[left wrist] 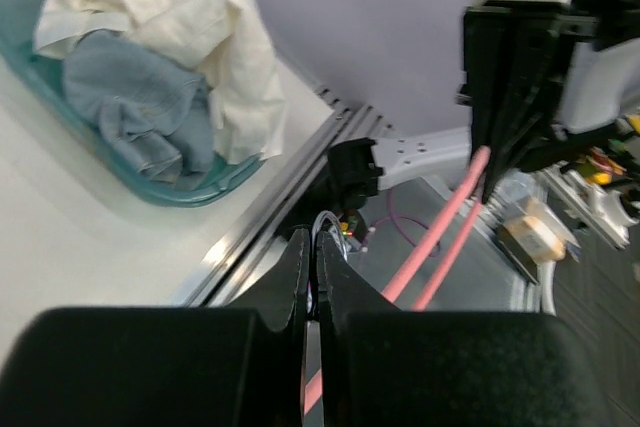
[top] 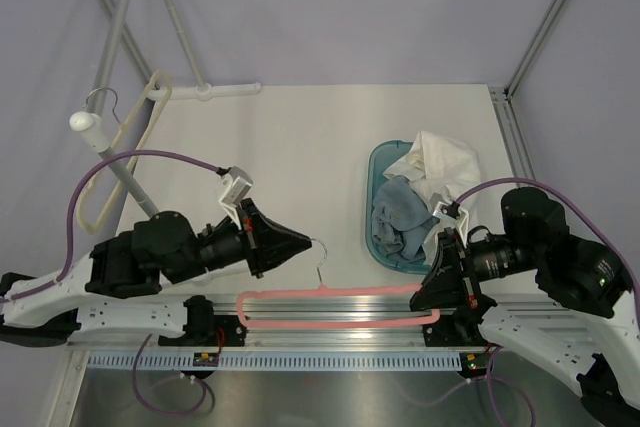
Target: Remove the skirt from the hanger
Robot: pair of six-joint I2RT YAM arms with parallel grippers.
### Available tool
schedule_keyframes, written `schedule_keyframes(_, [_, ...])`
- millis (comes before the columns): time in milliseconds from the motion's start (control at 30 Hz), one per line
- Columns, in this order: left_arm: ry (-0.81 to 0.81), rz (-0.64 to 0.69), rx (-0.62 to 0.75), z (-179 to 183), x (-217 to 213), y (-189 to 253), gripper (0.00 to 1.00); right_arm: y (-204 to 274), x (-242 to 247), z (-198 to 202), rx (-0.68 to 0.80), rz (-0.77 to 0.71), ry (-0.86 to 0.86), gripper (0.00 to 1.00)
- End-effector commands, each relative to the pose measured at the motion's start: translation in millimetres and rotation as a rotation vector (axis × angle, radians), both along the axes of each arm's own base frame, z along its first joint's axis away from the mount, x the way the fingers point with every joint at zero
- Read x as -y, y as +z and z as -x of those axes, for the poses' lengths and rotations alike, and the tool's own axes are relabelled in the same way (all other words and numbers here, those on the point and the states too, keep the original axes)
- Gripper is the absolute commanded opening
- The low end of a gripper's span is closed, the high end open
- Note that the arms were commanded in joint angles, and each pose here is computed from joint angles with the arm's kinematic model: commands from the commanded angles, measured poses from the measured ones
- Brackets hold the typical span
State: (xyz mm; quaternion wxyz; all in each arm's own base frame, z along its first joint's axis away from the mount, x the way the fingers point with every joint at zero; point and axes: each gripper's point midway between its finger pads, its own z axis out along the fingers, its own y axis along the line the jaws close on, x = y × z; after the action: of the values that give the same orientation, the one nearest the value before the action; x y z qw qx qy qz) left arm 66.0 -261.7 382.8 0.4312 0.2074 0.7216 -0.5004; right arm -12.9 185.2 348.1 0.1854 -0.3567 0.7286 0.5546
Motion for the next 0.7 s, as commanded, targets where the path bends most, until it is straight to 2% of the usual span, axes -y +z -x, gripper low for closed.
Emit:
schedule_keyframes(0, [-0.099, 0.109, 0.079, 15.5, -10.0, 22.7, 0.0, 31.5, -1.2, 19.3, 0.051, -0.16, 0.124, 0.0])
schedule_keyframes(100, [-0.133, 0.162, 0.095, 23.1, -18.5, 29.6, 0.01, 33.0, -2.7, 20.5, 0.039, -0.173, 0.142, 0.0])
schedule_keyframes(233, [-0.181, 0.178, 0.105, 31.7, -18.4, 33.6, 0.1, 33.8, -4.8, 20.9, 0.026, -0.183, 0.16, 0.0])
schedule_keyframes(267, [-0.182, 0.173, 0.106, 31.6, -18.3, 33.4, 0.18, 33.6, -5.0, 20.7, 0.023, -0.182, 0.16, 0.0])
schedule_keyframes(333, [-0.185, 0.169, 0.107, 31.9, -17.1, 34.2, 0.41, 33.2, -4.8, 20.7, 0.027, -0.181, 0.159, 0.0])
schedule_keyframes(367, [-0.178, 0.164, 0.108, 30.4, -17.4, 33.6, 0.56, 33.1, -4.2, 20.8, 0.025, -0.176, 0.155, 0.0])
schedule_keyframes(400, [-0.168, 0.167, 0.106, 29.1, -18.6, 35.6, 0.88, 31.9, -4.1, 20.2, 0.027, -0.17, 0.153, 0.0])
schedule_keyframes(433, [-0.144, 0.169, 0.105, 25.1, -20.4, 36.2, 0.98, 30.9, -4.4, 18.5, 0.03, -0.164, 0.142, 0.0])
schedule_keyframes(533, [-0.074, 0.18, 0.103, 14.5, -28.9, 41.6, 0.99, 21.3, -4.5, 10.0, 0.041, -0.115, 0.09, 0.0])
schedule_keyframes(667, [0.088, 0.128, 0.063, -9.7, -49.2, 35.0, 0.99, -5.7, 0.0, -10.9, 0.043, 0.038, -0.036, 0.0])
